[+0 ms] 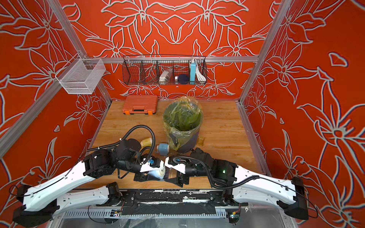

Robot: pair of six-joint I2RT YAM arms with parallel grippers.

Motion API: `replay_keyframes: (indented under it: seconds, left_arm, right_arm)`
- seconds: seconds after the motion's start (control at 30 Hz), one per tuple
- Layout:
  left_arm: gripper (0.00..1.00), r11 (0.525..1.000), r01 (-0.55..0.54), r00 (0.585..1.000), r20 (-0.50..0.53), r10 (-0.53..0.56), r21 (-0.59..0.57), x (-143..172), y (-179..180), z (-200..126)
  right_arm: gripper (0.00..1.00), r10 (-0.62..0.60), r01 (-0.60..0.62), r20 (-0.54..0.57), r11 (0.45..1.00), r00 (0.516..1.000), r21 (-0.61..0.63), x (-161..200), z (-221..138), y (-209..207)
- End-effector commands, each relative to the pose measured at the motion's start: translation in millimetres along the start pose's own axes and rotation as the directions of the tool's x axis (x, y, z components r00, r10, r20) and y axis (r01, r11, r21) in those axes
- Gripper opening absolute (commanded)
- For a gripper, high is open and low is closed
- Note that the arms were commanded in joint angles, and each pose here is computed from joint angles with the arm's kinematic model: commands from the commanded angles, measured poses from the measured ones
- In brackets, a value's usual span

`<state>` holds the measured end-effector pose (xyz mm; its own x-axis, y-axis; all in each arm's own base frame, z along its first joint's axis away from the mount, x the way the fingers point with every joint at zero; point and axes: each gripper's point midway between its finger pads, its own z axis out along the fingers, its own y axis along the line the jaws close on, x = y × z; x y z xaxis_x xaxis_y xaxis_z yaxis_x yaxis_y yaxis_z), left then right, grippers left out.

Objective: Take out the pencil sharpener tray and clean the shavings
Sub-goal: Open the container of the pencil sharpener.

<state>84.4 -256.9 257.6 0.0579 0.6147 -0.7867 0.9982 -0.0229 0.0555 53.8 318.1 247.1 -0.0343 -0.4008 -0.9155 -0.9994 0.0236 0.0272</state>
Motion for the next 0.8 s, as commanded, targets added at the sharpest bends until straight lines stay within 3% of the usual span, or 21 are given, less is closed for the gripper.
replay_keyframes:
  seconds: [0.0,0.77]
  left_arm:
    - [0.0,1.0,-0.016,0.996,0.083,0.017,-0.009,-20,1,-7]
    - [0.0,0.999,0.004,0.998,0.064,-0.006,0.036,-15,-6,-1]
  right_arm:
    - [0.8,-0.01,0.012,0.04,0.999,0.999,-0.047,-16,-1,10]
    - [0.72,0.003,-0.005,0.089,1.0,0.996,0.022,-28,-10,2]
